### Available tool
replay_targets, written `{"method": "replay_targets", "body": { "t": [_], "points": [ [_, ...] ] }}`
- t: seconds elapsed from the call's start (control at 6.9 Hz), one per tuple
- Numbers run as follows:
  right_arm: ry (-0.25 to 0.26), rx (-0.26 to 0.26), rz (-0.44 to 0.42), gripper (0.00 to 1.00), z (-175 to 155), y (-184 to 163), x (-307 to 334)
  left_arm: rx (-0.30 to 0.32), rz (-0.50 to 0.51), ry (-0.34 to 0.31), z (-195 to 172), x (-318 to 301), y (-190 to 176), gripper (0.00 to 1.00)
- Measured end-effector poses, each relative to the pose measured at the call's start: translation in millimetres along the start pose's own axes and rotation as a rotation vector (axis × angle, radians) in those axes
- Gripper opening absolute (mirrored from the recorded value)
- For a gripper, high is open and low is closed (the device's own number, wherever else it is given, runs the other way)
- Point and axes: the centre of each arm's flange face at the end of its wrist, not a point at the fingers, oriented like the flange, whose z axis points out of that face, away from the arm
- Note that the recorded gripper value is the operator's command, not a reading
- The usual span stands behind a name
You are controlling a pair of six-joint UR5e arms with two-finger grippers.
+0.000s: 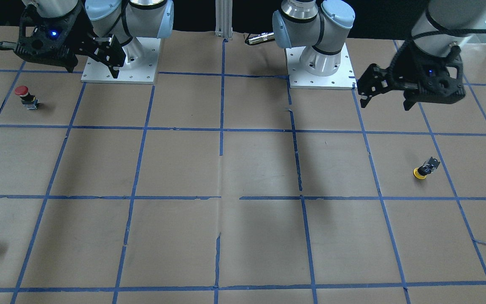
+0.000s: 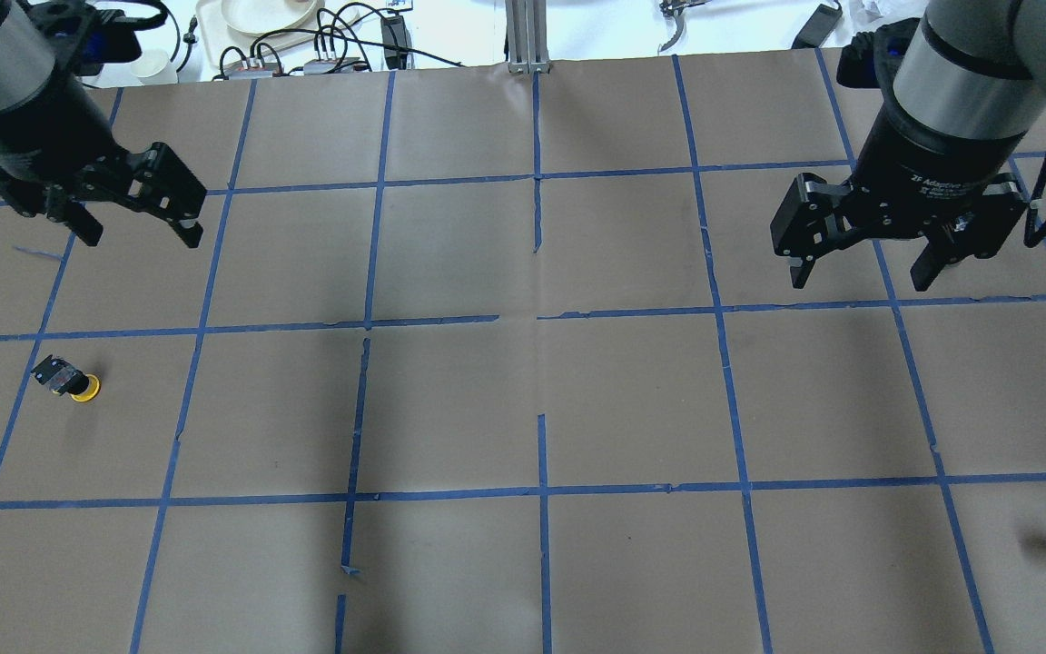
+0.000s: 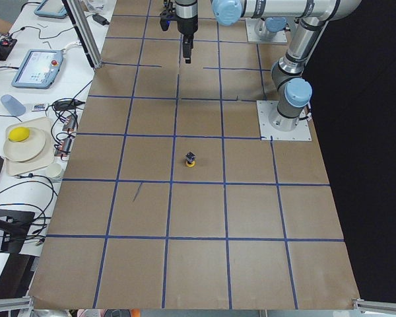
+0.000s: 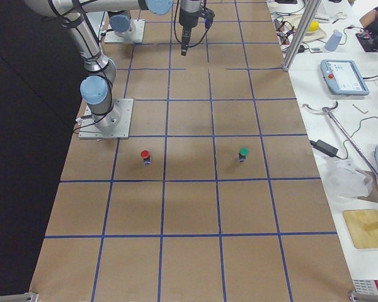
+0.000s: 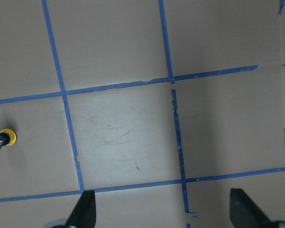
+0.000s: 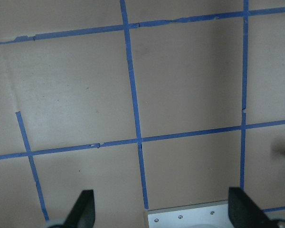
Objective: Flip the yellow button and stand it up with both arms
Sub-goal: 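Move the left gripper down toward the yellow button lying on its side, then lower the left gripper and grasp the yellow button's metal base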
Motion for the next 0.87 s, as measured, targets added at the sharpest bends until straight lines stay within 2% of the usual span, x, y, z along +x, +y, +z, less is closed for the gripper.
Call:
{"method": "replay_targets", "body": {
  "t": [0.29,0.58,0.87],
  "points": [
    [0.006,-0.007,-0.002,1.0,2.1,-0.3,0.6,-0.029,0.025,0.025,45.3,-78.4,6.8,1.0],
    [0.002,-0.018,0.007,1.0,9.8,-1.6,2.3,0.002,0.075,0.015,99.1,-146.4,6.8,1.0],
    [0.005,-0.028,0.013,1.0,13.1,0.7,3.1,0.01,0.244,0.015,144.7,-208.4,3.0,1.0]
  ]
}}
